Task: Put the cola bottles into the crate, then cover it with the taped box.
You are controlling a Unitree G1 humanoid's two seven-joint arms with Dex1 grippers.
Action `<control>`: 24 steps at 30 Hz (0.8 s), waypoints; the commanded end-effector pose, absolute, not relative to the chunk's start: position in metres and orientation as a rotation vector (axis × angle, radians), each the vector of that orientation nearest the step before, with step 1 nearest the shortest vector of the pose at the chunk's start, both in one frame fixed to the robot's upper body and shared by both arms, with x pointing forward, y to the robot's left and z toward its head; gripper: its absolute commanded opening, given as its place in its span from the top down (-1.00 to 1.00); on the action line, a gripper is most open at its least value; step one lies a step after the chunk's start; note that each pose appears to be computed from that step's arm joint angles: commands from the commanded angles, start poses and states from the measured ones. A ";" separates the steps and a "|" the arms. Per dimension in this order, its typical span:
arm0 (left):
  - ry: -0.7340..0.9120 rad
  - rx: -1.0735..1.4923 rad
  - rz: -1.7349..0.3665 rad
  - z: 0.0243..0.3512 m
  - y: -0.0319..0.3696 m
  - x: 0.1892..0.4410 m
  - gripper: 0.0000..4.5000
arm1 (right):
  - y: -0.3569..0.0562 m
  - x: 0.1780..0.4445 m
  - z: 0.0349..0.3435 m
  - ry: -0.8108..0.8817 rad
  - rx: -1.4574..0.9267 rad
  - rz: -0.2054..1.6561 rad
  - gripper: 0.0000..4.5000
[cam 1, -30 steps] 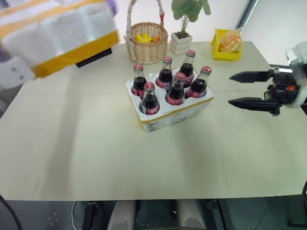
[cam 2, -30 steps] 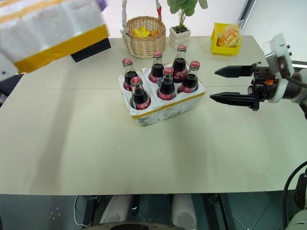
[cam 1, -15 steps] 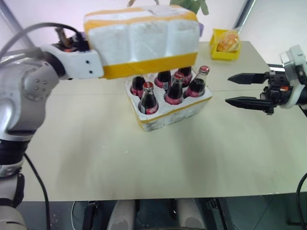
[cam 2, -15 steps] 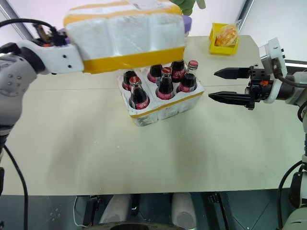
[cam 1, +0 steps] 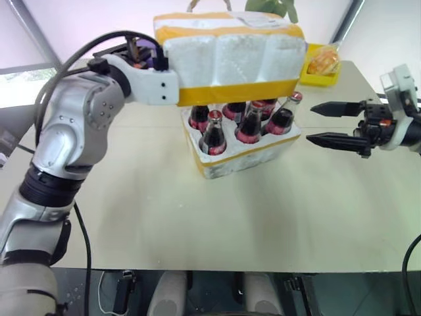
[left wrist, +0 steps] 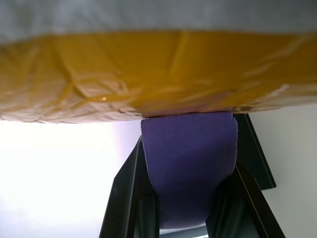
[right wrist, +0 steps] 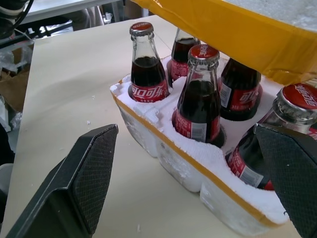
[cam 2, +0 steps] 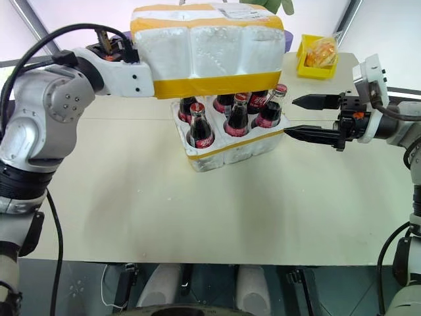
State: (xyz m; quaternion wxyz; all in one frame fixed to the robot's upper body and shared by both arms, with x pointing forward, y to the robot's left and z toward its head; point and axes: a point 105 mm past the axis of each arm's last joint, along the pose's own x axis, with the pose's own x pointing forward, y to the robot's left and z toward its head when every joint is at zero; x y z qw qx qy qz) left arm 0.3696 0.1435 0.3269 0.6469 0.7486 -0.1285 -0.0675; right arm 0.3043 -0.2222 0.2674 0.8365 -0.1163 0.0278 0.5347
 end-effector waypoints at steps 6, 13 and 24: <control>-0.280 1.732 -0.044 0.354 0.166 0.353 0.77 | -0.224 0.305 0.278 0.001 -0.247 1.121 -1.00; -0.377 1.683 -0.021 0.375 0.146 0.351 0.77 | -0.222 0.311 0.277 -0.004 -0.240 1.126 -1.00; -0.354 1.688 0.012 0.378 0.150 0.356 0.77 | -0.222 0.312 0.280 -0.015 -0.238 1.125 -1.00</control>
